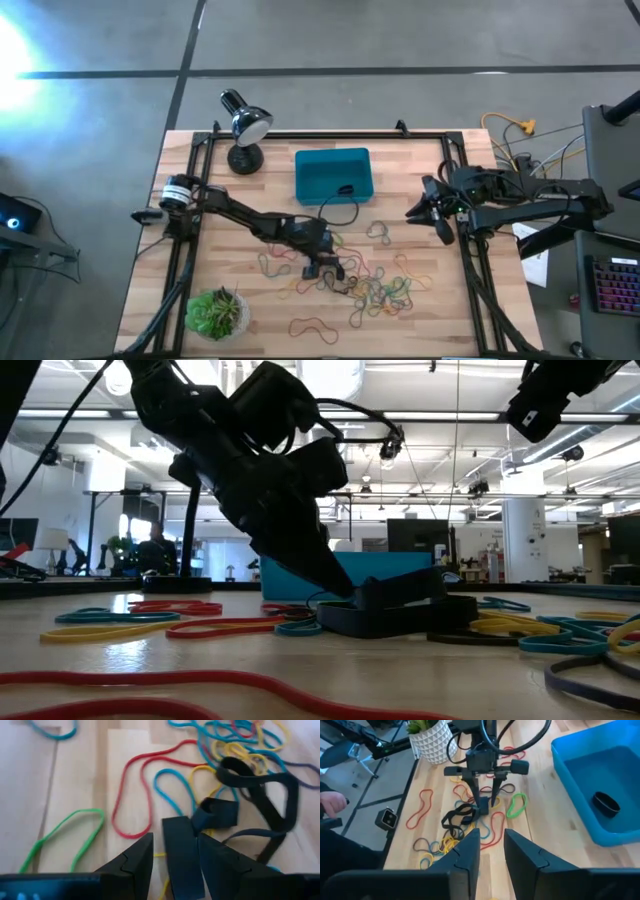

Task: Pick and place rubber bands into bin
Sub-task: Put the black rubber band into the blue bin

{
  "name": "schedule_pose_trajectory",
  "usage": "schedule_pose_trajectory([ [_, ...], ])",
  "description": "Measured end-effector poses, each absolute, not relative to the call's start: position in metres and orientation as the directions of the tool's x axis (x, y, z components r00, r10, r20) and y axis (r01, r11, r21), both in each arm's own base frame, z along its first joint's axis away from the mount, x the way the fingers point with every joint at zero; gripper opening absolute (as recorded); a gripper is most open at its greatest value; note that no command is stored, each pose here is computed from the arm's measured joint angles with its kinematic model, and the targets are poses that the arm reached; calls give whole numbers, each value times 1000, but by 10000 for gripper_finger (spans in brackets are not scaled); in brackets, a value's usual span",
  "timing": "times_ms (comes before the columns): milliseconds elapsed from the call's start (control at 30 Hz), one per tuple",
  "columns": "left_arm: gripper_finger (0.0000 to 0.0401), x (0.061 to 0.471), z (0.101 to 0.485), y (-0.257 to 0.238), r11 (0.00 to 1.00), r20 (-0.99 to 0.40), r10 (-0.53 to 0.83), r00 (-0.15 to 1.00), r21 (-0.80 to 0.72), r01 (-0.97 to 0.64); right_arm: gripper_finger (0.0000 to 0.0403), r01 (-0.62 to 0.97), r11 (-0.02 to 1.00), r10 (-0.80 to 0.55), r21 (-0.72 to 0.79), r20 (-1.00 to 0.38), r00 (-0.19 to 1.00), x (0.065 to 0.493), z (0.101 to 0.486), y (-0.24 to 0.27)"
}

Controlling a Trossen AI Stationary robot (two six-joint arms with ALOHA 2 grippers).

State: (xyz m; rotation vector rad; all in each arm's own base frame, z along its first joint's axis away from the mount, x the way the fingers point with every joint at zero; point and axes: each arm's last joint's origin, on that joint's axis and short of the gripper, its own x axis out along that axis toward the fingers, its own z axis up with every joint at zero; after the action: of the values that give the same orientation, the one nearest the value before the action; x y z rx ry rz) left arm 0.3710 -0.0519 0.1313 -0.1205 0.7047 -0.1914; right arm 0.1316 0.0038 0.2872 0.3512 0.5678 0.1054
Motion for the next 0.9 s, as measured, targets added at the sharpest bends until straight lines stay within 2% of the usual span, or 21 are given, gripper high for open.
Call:
schedule_pose_trajectory([
  [100, 110, 370, 130, -52, 975, -638, -211, 741, -188, 116, 72, -1, 938, 194, 347, -519, 832, 130, 286, 4],
  [300, 24, 368, 127, -52, 975, -666, -216, 714, -193, 114, 68, 2, 938, 193, 345, -530, 826, 130, 285, 4],
  [367, 7, 367, 128, -51, 974, -668, -215, 712, -198, 109, 68, 2, 939, 193, 345, -530, 826, 130, 285, 4],
  [567, 2, 368, 151, -51, 977, -615, -192, 765, -195, 89, 68, 2, 938, 193, 345, -530, 826, 130, 285, 4],
  [733, 1, 371, 187, -48, 988, -524, -133, 841, -139, 70, 68, 0, 942, 189, 336, -529, 827, 131, 285, 4],
  [800, 1, 369, 202, -43, 996, -491, -70, 869, -89, 30, 68, 14, 946, 169, 323, -532, 829, 131, 285, 3],
  [900, 1, 370, 222, -30, 991, -426, 111, 898, -18, -131, 68, 34, 950, 144, 309, -533, 834, 131, 285, 2],
])
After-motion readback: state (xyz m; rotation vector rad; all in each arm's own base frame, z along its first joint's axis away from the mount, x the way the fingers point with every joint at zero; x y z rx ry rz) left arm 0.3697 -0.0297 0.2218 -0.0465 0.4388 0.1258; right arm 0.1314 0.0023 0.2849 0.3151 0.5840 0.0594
